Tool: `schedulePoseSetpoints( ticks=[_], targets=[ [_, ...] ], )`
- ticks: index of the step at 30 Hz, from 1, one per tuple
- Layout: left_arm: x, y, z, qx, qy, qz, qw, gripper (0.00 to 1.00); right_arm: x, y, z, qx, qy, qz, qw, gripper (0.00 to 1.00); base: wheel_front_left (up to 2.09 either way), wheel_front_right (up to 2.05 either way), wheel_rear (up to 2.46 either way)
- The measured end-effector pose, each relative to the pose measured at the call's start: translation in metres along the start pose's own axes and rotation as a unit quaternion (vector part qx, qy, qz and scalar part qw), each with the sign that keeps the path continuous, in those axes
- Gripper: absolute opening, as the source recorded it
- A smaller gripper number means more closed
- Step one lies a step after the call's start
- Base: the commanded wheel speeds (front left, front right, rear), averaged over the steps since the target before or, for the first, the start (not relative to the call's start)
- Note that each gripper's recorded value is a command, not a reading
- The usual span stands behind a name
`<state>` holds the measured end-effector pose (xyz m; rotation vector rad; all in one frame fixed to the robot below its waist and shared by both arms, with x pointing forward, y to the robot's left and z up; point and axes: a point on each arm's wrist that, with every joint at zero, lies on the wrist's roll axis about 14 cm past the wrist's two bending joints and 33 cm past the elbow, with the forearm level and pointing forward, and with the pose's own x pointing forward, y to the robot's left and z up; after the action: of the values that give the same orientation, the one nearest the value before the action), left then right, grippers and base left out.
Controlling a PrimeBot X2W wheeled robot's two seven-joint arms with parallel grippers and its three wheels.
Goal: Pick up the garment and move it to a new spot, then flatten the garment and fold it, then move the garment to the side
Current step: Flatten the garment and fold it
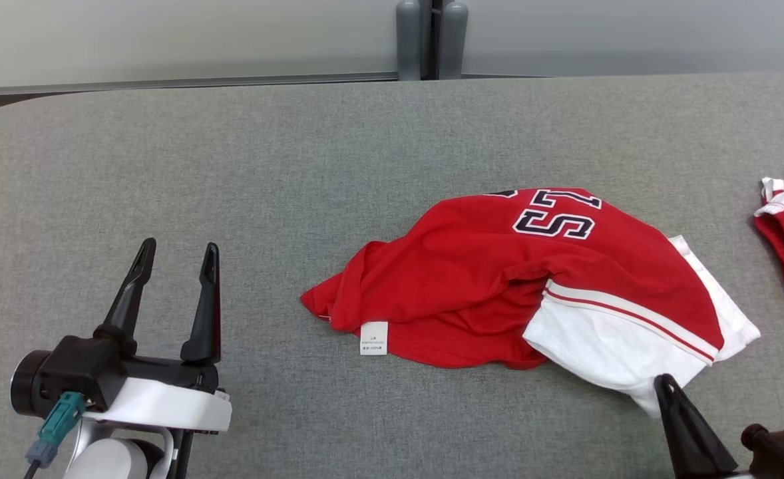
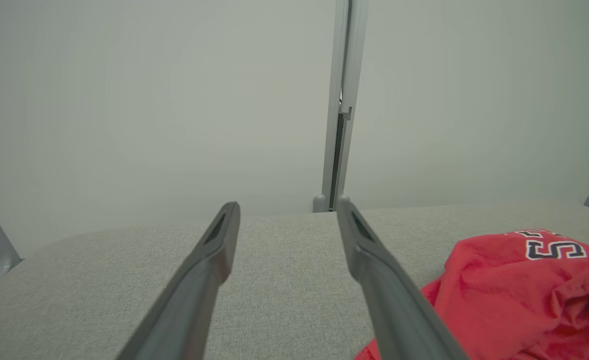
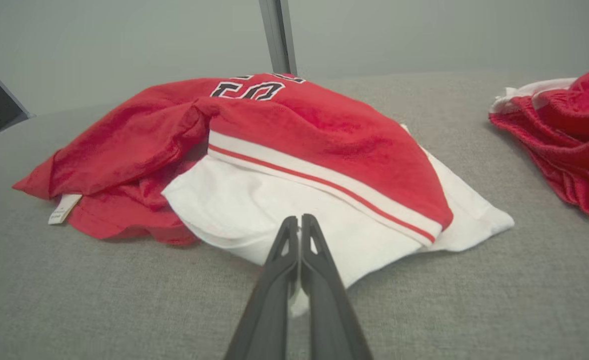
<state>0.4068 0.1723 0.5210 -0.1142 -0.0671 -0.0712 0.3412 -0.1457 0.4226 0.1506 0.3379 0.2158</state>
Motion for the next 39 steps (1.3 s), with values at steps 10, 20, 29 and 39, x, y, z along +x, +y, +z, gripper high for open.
schedulePoseSetpoints(
  ticks=[10, 20, 29, 39],
  targets=[
    [-0.010, 0.002, 0.013, 0.002, -0.015, 0.006, 1.000, 1.00, -0.005, -0.002, 0.047, -0.020, -0.086, -0.001, 0.996, 1.00, 0.00, 0.00, 0.00],
    [-0.035, 0.001, 0.019, -0.004, -0.019, 0.008, 1.000, 1.00, -0.023, -0.008, 0.107, -0.063, -0.167, -0.017, 0.984, 1.00, 0.00, 0.00, 0.00],
    [-0.044, -0.002, 0.013, -0.001, -0.005, 0.004, 1.000, 1.00, -0.027, -0.007, 0.109, -0.065, -0.169, -0.015, 0.983, 1.00, 0.00, 0.00, 0.00],
    [-0.044, -0.009, 0.010, 0.005, 0.004, -0.011, 1.000, 1.00, -0.025, -0.005, 0.104, -0.061, -0.159, -0.013, 0.985, 1.00, 0.00, 0.00, 0.00]
  ],
)
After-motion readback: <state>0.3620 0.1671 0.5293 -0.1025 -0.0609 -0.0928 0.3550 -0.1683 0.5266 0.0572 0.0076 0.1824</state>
